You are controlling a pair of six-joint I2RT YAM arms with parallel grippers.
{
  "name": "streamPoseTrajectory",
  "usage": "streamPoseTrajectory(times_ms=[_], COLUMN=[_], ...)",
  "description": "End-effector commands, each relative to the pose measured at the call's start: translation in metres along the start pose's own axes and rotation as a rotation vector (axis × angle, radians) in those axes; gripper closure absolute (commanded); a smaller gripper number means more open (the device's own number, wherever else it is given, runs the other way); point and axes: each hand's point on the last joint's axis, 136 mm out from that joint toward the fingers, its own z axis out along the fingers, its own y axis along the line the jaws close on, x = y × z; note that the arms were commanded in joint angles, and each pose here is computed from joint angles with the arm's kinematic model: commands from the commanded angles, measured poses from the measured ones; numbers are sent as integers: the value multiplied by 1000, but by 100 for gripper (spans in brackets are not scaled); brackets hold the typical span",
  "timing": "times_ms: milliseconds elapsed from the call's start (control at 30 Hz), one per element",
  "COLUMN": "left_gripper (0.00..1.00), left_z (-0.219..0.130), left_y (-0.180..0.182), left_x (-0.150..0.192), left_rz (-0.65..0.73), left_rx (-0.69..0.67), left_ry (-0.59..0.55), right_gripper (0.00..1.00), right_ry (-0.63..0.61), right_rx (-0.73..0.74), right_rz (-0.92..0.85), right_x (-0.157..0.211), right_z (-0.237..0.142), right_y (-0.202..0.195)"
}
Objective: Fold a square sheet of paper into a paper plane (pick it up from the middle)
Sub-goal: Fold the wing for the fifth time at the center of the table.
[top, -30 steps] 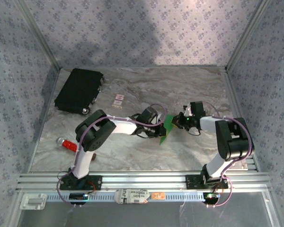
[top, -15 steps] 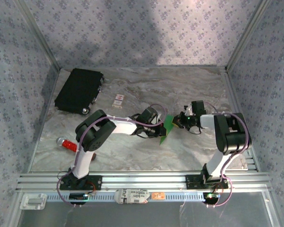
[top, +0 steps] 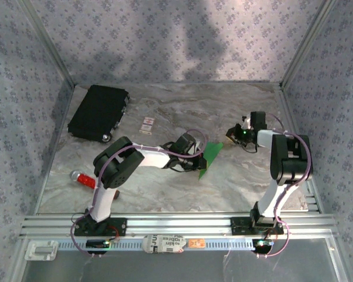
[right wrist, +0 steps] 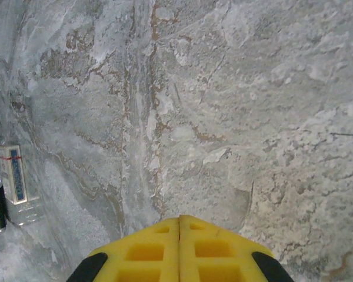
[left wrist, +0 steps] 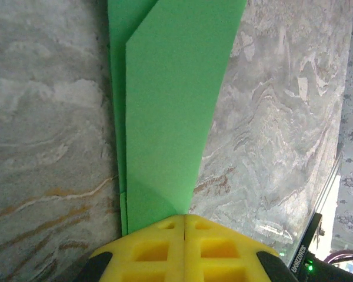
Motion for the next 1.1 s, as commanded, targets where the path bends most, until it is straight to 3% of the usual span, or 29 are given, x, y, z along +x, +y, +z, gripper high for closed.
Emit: streamPoseTrajectory(times_ms=[0,367,633,1067], left_gripper=[100,82,77,76], left_z=[5,-35,-63,-36], left_y=[43,-18,6,17], left_x=[38,6,-11,-2], left_rz=[-76,23,-21,-48], left_rx=[-149,-51,-68,-67], left_ry=[76,-27,-76,54], right_gripper=[92,87,84,83], right_ry=[-13,97,164,211], right_rx=[-29,-41,-31,-10], right_rz=[-25,-47,-58,-59], right_x=[5,90,130,146], right_z=[-20,-36,-28,-15], right_y=[19,24,22,22])
